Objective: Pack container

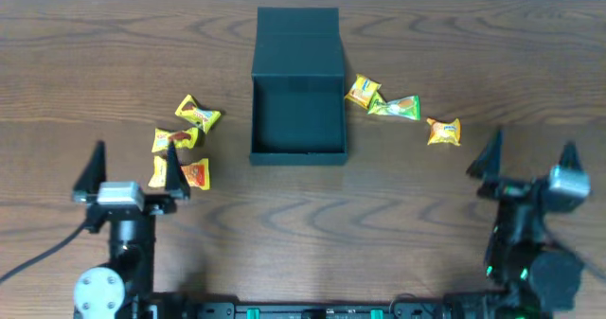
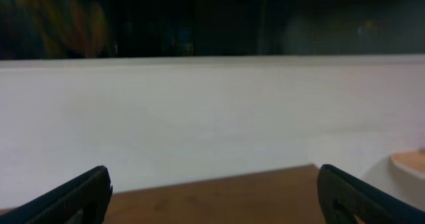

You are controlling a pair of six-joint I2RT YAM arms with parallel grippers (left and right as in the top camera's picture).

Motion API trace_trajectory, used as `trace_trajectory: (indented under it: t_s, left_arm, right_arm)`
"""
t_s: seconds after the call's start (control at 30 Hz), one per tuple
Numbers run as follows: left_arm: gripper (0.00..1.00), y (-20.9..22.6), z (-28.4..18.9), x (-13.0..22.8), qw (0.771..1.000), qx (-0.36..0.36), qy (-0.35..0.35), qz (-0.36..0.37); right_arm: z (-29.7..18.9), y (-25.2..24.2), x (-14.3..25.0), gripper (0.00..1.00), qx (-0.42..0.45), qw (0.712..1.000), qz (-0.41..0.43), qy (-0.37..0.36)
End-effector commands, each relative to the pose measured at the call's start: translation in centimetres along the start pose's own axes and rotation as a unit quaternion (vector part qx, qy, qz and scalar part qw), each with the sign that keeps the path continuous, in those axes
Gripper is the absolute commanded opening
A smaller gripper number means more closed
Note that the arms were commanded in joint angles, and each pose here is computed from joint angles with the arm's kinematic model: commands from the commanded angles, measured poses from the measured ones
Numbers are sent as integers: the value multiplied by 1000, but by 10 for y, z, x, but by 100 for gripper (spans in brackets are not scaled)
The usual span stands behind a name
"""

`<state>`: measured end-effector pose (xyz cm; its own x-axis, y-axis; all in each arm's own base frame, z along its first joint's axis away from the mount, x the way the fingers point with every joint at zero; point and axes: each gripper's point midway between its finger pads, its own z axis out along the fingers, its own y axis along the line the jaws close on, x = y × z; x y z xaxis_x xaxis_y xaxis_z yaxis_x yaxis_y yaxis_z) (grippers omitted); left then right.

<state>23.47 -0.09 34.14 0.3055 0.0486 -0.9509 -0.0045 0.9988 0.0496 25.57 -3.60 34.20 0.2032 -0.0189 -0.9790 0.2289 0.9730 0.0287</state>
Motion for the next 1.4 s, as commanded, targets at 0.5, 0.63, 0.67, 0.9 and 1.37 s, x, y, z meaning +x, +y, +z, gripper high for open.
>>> trace_trajectory:
  t_s: [0.5, 0.63, 0.67, 0.9, 1.37]
  left_arm:
    - [96, -81, 68, 67, 938, 226, 215, -155]
    - [95, -80, 65, 79, 915, 194, 257, -243]
    - [95, -85, 66, 72, 915, 212, 245, -242]
    - [95, -107, 54, 59, 892, 291, 240, -250]
    - [96, -58, -38, 184, 761, -15, 557, -331]
  right_arm:
    - [100, 85, 93, 99, -125, 920, 53, 368]
    - [89, 93, 100, 99, -147, 904, 69, 394]
    - [87, 97, 100, 99, -158, 902, 74, 396]
    - [87, 104, 96, 99, -155, 895, 129, 399]
    - [82, 116, 93, 99, -152, 867, 225, 419]
